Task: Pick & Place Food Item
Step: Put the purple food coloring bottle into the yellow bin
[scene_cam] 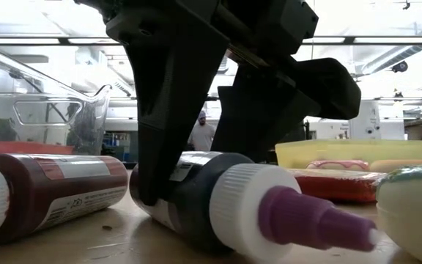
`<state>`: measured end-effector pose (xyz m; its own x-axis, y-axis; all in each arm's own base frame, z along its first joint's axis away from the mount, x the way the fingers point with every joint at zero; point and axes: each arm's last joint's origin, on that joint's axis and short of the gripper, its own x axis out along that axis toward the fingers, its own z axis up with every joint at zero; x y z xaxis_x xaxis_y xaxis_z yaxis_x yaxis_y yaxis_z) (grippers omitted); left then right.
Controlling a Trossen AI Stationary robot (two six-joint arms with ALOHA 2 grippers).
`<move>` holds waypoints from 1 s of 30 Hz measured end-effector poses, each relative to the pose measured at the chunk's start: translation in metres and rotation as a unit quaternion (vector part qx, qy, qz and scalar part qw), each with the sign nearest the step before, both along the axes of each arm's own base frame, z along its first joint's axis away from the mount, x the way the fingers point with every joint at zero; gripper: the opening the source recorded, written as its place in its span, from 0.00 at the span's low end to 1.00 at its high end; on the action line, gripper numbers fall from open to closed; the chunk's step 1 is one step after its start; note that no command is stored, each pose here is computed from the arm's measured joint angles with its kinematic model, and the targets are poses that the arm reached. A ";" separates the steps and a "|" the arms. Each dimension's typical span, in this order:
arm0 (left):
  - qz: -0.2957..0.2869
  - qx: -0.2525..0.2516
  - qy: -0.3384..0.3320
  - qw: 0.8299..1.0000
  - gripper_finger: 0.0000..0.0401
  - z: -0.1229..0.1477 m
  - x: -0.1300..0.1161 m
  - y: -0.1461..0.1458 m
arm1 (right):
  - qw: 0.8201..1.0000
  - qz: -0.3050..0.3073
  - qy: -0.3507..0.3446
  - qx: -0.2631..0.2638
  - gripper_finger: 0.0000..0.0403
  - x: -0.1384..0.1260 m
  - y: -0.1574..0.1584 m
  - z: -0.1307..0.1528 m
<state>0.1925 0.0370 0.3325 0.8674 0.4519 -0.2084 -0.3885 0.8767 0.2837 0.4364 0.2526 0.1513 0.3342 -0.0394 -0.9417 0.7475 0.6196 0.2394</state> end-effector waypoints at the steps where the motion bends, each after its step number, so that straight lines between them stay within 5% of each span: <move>1: 0.000 0.000 0.000 1.000 0.72 0.000 0.000 0.000 | 1.000 -0.001 -0.001 0.000 0.37 0.000 0.000 0.001; 11: 0.000 0.000 0.000 1.000 0.72 0.000 0.000 0.000 | 1.000 -0.009 -0.014 -0.026 0.37 -0.001 -0.002 0.017; 26: -0.001 0.000 0.000 1.000 0.72 0.000 0.000 0.000 | 0.987 0.065 -0.047 -0.143 0.37 -0.024 -0.030 0.113; 30: -0.001 0.000 0.000 1.000 0.72 0.000 0.000 0.000 | 0.984 0.044 -0.024 -0.171 0.37 -0.041 -0.045 0.135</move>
<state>0.1924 0.0368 0.3326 0.8682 0.4502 -0.2085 -0.3869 0.8775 0.2834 0.3951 0.2071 0.2865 0.3937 -0.3208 -0.8614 0.6802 0.7321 0.0382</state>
